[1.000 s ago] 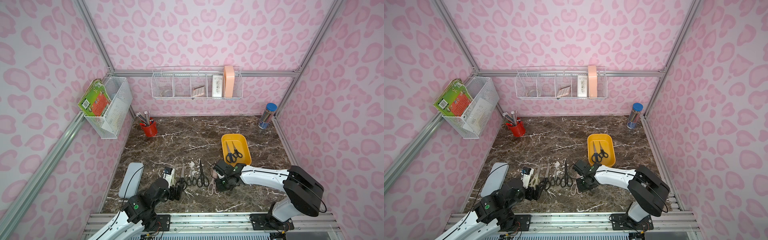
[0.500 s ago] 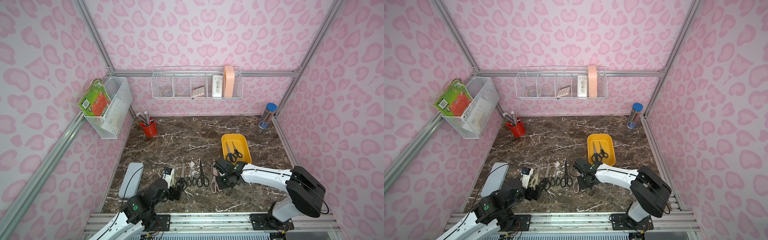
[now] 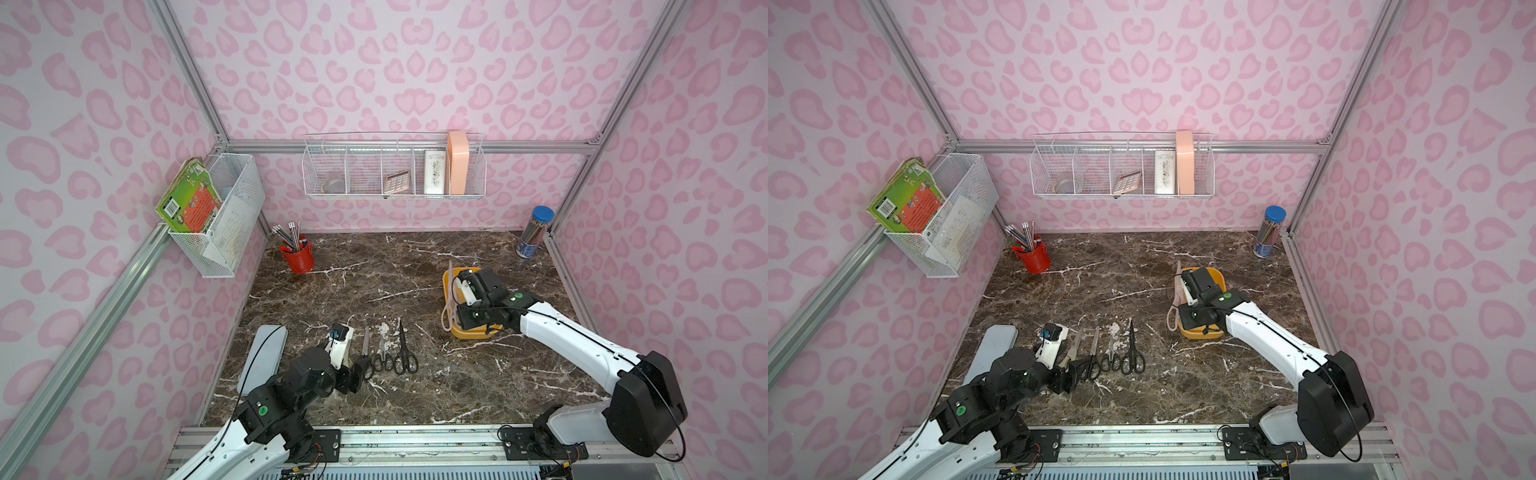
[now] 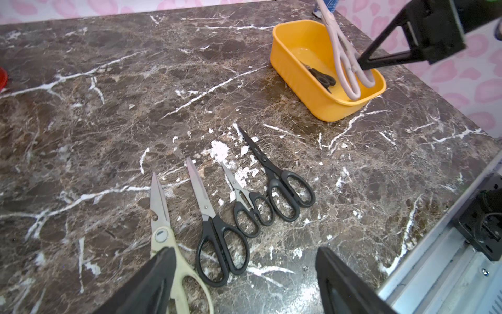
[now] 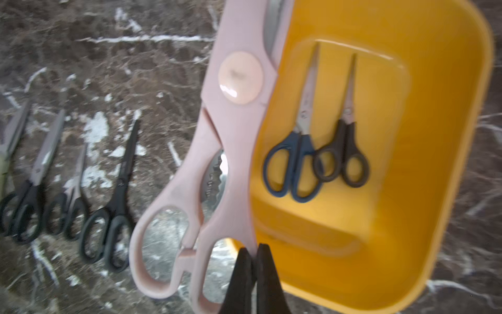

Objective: Put the scissors into the storage box
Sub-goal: Pick up the scissors from the center of the board, then place the scissors in the storage box.

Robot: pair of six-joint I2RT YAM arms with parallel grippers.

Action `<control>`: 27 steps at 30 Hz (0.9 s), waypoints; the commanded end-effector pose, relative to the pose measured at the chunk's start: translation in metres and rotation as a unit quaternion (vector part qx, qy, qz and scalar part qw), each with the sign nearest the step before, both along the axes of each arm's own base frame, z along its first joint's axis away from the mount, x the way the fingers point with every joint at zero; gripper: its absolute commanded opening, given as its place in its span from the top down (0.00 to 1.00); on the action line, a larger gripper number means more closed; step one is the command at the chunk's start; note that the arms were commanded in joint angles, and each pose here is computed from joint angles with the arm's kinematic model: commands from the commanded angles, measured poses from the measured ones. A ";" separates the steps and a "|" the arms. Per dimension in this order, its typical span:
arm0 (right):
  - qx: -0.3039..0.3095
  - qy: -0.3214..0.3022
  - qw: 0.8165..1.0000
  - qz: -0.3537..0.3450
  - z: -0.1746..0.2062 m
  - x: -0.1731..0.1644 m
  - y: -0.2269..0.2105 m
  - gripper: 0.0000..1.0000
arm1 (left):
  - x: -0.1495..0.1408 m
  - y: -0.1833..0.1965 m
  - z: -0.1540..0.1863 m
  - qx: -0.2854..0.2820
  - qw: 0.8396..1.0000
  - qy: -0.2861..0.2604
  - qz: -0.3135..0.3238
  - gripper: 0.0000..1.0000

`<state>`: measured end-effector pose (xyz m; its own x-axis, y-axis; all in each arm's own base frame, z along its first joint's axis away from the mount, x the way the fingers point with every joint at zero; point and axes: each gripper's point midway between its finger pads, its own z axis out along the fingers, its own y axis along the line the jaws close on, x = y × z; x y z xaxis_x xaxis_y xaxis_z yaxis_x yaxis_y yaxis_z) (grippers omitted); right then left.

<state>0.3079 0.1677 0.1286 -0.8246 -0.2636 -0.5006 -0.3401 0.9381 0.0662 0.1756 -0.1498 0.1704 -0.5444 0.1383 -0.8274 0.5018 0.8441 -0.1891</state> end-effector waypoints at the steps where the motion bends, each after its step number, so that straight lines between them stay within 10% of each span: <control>1: -0.042 0.004 0.999 0.028 -0.007 0.014 -0.035 1.00 | 0.003 -0.013 0.013 -0.002 0.999 -0.021 -0.031 0.14; 27: -0.074 0.033 0.995 0.064 -0.084 0.042 -0.010 1.00 | -0.002 0.019 -0.027 -0.011 0.999 -0.028 0.033 0.10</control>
